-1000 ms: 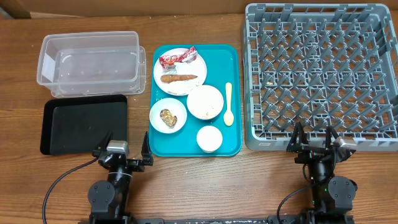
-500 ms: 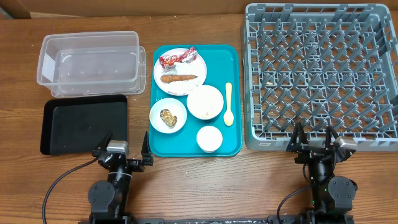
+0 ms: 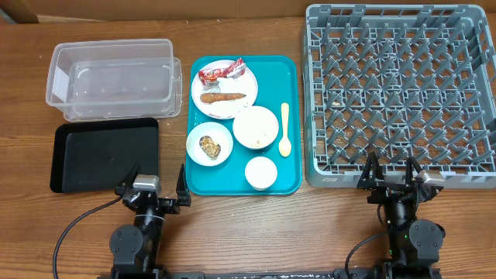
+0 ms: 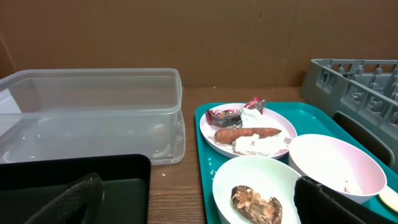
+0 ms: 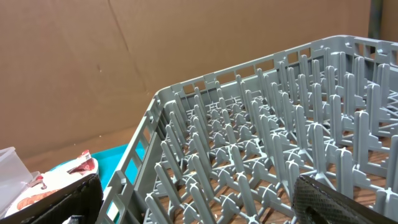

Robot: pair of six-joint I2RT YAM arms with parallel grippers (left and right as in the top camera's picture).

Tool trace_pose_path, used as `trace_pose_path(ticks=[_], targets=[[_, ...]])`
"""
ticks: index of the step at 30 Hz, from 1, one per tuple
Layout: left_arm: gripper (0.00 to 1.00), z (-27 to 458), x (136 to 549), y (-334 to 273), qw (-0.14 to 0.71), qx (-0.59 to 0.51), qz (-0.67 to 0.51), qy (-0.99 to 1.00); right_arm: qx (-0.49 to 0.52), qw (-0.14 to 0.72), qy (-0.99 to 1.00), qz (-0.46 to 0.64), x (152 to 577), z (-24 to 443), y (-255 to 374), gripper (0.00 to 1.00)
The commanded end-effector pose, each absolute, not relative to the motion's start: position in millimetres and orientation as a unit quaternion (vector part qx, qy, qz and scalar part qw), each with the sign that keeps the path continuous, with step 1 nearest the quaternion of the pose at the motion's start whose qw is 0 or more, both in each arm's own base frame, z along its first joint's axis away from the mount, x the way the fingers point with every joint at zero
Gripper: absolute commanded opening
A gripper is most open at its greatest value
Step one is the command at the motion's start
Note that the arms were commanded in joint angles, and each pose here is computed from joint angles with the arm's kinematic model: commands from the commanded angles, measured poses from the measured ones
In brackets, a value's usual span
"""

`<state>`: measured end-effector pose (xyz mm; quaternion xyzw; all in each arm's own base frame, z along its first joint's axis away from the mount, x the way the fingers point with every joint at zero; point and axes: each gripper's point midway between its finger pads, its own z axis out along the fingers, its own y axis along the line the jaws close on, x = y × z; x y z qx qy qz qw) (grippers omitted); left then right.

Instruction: Sort waste into correct bins and load items into the dishwasher

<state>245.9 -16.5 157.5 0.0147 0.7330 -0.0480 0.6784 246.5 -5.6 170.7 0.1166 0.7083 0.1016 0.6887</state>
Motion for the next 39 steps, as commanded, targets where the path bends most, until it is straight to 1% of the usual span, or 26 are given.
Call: trace_pose_path(ticks=[1,39], targets=[[1.00,157.4,245.6,-16.7,0.681,0.022,-0.039,0.731,0.114,0.691,0.706,0.107,246.5,169.9,-3.5,1.00],[1.00,156.3,246.0,-9.5,0.680,0.008,-0.024,0.733,0.114,0.691,0.706,0.107,246.5,169.9,-3.4,1.00]])
